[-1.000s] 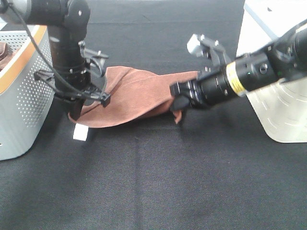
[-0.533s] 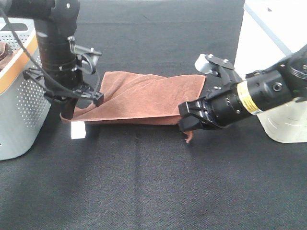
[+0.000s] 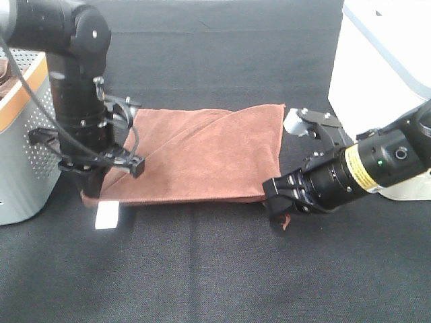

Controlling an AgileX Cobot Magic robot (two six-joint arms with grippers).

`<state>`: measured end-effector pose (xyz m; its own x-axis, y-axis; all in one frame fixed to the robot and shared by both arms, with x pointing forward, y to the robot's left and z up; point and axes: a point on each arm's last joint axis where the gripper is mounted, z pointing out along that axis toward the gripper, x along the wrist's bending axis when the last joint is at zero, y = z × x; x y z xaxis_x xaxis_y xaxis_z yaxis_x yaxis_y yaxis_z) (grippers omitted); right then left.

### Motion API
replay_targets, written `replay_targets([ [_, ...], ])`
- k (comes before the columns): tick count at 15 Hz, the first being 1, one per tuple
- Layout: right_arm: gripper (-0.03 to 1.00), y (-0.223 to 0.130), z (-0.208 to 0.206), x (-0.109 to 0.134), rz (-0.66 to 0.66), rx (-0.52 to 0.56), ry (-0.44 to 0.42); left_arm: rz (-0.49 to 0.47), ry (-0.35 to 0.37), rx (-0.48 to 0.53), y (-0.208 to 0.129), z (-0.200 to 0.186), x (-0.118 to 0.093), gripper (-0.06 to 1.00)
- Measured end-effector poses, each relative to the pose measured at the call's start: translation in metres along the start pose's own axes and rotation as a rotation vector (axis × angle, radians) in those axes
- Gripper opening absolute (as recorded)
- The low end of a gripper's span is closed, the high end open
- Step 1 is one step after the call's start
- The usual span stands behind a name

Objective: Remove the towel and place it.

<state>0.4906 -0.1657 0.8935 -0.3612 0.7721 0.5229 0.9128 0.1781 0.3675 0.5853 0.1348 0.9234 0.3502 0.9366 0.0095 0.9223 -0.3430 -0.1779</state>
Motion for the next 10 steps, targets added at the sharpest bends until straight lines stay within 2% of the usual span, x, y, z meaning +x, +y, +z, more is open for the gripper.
replay_targets([
  [2,0.3,-0.0025,0.0003,-0.0007,0.004,0.006,-0.003,-0.002,-0.006,0.008,-0.0012,0.0017,-0.0005,0.0],
  [4,0.5,-0.0024,0.0003,-0.0011,0.004,0.005,-0.007,-0.005,-0.015,0.008,-0.0012,0.0017,-0.0013,0.05],
  [5,0.59,-0.0024,0.0003,-0.0011,0.004,0.005,-0.007,-0.008,-0.023,0.009,-0.0013,0.0017,-0.002,0.14],
  [6,0.67,-0.0026,0.0003,-0.0004,0.004,0.007,0.001,-0.01,-0.028,0.009,-0.0013,0.0017,-0.0025,0.37],
  [7,0.69,-0.0028,0.0003,0.0,0.004,0.009,0.006,-0.008,-0.029,0.011,-0.0014,0.0017,-0.0026,0.52],
  [8,0.69,-0.0028,0.0003,0.0,0.004,0.009,0.006,-0.008,-0.029,0.011,-0.0014,0.0017,-0.0026,0.52],
  [10,0.7,-0.0022,-0.0022,0.0028,-0.001,0.004,0.019,0.008,-0.033,0.014,-0.0017,0.0017,-0.0029,0.69],
])
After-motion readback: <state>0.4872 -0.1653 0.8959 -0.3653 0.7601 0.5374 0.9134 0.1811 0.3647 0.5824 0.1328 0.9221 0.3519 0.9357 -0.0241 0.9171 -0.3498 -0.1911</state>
